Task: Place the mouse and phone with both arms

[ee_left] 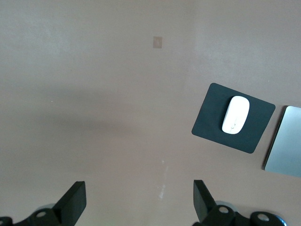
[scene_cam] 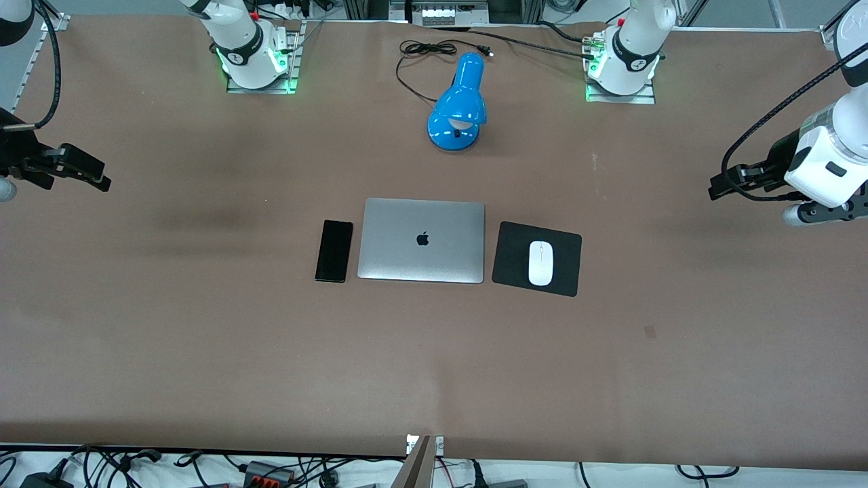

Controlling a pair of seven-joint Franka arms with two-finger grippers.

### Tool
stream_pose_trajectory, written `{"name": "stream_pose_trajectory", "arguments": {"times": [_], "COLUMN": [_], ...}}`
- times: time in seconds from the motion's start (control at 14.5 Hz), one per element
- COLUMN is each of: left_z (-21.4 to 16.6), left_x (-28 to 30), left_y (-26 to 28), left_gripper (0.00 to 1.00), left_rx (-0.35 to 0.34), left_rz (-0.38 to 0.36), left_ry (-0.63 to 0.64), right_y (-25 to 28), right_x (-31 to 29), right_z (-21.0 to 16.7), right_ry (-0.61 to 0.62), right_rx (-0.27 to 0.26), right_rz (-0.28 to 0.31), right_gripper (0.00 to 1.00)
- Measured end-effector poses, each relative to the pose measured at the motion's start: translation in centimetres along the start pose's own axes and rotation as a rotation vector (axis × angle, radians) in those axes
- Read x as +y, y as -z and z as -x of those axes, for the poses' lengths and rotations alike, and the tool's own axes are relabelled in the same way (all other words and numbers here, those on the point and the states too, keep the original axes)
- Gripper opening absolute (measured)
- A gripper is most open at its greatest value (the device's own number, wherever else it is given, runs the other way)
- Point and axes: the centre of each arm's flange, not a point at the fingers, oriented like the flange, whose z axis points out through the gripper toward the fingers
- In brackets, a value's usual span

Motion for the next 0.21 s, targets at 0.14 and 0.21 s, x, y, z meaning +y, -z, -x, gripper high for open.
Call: {"name": "stream_pose_trajectory", "arguments": {"times": [0.14, 0.21], "left_z": [-0.05, -0.06], "left_x": [-0.24, -0.33], "left_y": [0.00, -0.01], "left_gripper": [1.00, 1.00], "left_rx": [0.000, 0.000], "left_rz": [0.000, 0.001], "left_ry": [0.003, 0.005], "right_y": [0.00, 0.00], "right_x": [-0.04, -0.04], "right_z": [0.00, 0.00], "right_ry": [0.001, 0.002], "right_rx": [0.000, 0.000], "right_rz": [0.002, 0.004], "right_gripper": [1.00, 1.00]}}
